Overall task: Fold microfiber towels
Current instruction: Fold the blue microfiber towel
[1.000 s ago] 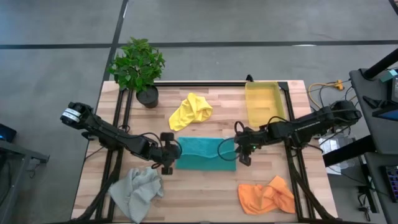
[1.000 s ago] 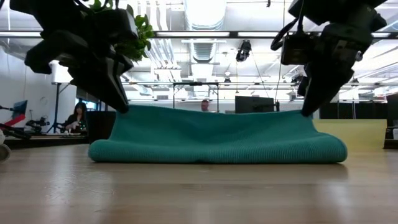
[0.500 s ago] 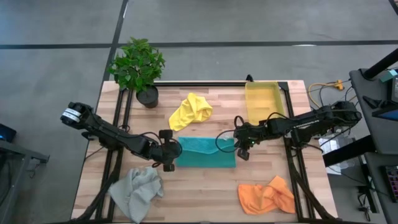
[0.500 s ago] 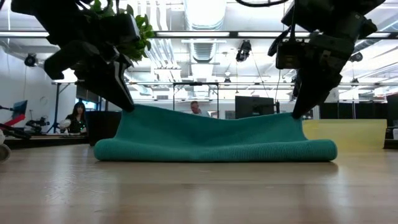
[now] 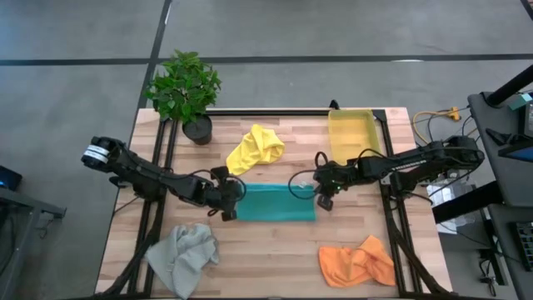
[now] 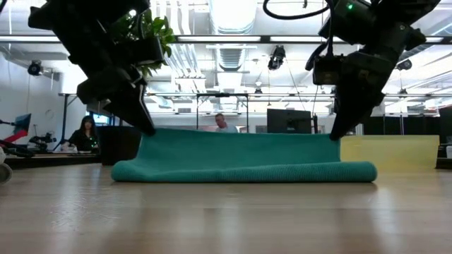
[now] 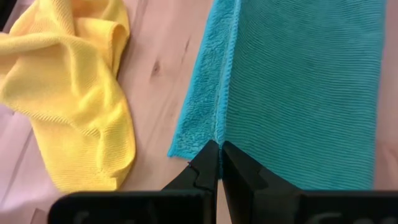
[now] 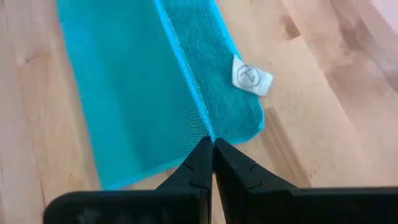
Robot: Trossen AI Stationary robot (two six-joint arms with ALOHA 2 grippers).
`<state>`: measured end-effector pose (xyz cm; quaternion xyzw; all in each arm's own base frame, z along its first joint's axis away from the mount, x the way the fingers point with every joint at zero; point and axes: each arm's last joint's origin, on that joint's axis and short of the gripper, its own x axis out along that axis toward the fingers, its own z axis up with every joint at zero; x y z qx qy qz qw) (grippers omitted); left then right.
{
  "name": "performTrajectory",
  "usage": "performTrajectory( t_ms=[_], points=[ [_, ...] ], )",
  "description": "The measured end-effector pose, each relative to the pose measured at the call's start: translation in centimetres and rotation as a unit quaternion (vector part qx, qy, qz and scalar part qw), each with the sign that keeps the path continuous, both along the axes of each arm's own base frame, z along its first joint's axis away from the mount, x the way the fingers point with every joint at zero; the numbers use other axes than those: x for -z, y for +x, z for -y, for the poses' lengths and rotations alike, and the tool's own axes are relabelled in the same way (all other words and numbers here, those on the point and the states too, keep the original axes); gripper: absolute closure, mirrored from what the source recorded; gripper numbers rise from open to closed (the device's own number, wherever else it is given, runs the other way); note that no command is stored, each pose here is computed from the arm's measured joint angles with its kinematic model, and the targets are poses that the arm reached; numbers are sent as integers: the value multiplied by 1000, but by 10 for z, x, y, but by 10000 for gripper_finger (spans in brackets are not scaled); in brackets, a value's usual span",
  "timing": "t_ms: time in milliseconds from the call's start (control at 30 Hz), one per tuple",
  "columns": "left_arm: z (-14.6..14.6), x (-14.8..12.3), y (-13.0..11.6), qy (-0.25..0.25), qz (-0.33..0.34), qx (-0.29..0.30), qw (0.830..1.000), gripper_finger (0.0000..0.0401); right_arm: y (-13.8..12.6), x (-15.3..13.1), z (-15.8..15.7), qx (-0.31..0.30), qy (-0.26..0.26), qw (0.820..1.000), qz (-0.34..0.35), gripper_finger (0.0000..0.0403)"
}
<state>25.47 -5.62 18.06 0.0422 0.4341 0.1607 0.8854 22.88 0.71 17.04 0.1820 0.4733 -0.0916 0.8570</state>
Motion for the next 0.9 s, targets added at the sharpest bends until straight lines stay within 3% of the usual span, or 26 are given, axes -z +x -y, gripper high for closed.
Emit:
performTrajectory(
  t_ms=[567,900],
  points=[
    [-9,5,0,16,19,-29,999,399,2,-1,15,53,-14,998,12,390],
    [-14,0,6,11,44,-40,998,326,0,-1,17,80,6,997,5,315]
  ],
)
